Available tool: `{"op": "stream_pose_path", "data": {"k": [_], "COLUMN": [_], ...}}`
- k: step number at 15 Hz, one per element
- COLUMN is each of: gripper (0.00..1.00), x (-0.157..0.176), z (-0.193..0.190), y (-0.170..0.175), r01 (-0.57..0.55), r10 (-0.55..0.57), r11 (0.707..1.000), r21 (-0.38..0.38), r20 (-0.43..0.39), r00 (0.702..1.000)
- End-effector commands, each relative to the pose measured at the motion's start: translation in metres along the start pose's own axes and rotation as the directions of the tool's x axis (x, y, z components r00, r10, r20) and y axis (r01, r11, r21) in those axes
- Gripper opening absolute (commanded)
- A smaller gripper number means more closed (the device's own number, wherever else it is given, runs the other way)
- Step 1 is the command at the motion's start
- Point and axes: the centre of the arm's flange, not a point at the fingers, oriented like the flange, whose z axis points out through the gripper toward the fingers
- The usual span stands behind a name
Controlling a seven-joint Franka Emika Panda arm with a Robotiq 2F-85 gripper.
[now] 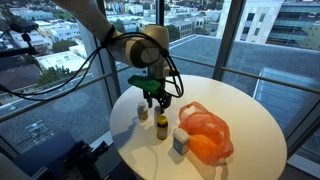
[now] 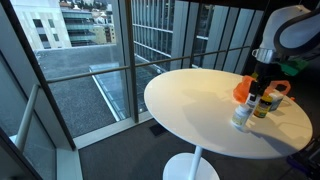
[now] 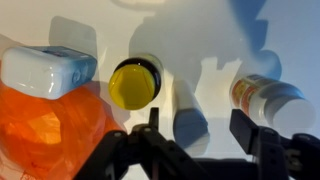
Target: Pick up the longest white container and put it in the orange plastic bag
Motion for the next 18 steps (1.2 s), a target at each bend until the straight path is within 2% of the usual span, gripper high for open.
{"op": "stream_pose_path", "data": {"k": [1,5,6,14,18], "gripper": [0.45,0.12,0.09,0.10,0.10], "x": [0.006,0.002,0.001,-0.005,-0.003], "z": [-0.002,-0.023,-0.030,-0.097,-0.125], "y": [0.005,0.008,0.009,0.023,0.054], "r01": [0.009,0.002,-0.001,-0.067,-0.153], "r10": [-0.009,-0.001,0.001,0.071,0.161], "r11": [1.000,1.000,1.000,0.997,0.987], "r21": [0.003,0.012,0.014,0.028,0.050], "r20": [-0.014,-0.043,-0.052,-0.178,-0.224], "r00": [1.000,0.999,0.999,0.981,0.961]}}
